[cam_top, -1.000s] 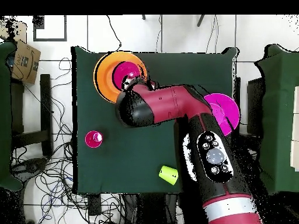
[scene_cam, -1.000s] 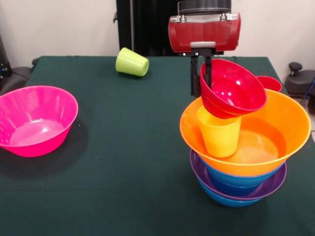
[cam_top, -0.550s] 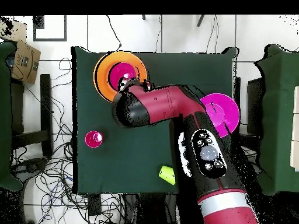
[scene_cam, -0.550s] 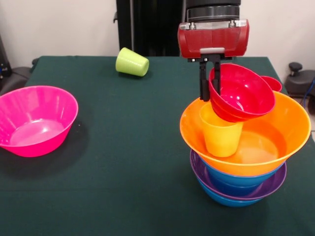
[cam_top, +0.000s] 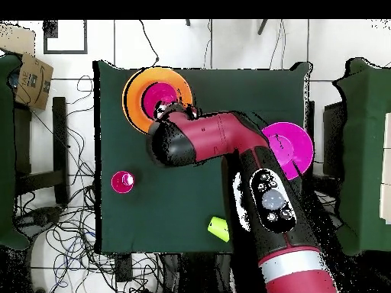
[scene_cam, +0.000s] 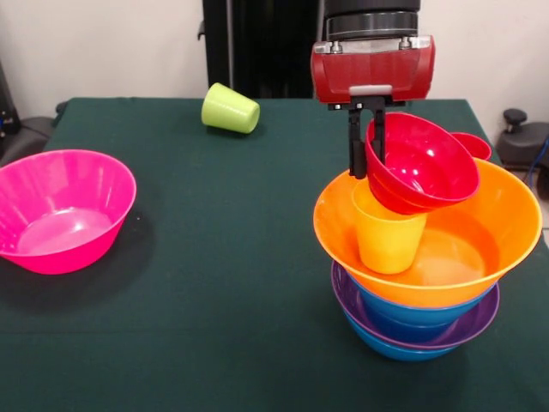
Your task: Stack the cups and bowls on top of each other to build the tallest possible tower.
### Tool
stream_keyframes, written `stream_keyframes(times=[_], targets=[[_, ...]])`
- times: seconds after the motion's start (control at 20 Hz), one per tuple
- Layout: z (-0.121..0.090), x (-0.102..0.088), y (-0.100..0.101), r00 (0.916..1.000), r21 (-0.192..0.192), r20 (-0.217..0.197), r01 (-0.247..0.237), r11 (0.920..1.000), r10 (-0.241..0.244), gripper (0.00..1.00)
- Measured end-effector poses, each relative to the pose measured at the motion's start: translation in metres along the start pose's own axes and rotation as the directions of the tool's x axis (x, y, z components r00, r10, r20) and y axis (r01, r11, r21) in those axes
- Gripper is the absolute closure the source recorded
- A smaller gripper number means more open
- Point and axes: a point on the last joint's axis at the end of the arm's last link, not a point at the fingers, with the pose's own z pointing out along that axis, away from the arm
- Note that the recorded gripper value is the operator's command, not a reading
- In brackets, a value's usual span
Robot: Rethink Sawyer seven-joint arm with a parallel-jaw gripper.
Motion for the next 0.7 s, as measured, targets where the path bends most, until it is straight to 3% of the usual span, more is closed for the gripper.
stream_keyframes(times=[0.7], targets=[[0.0004, -0.0026, -0.0079, 0.9999, 0.004, 0.003, -0.011, 0.9999, 0.011, 1.00]])
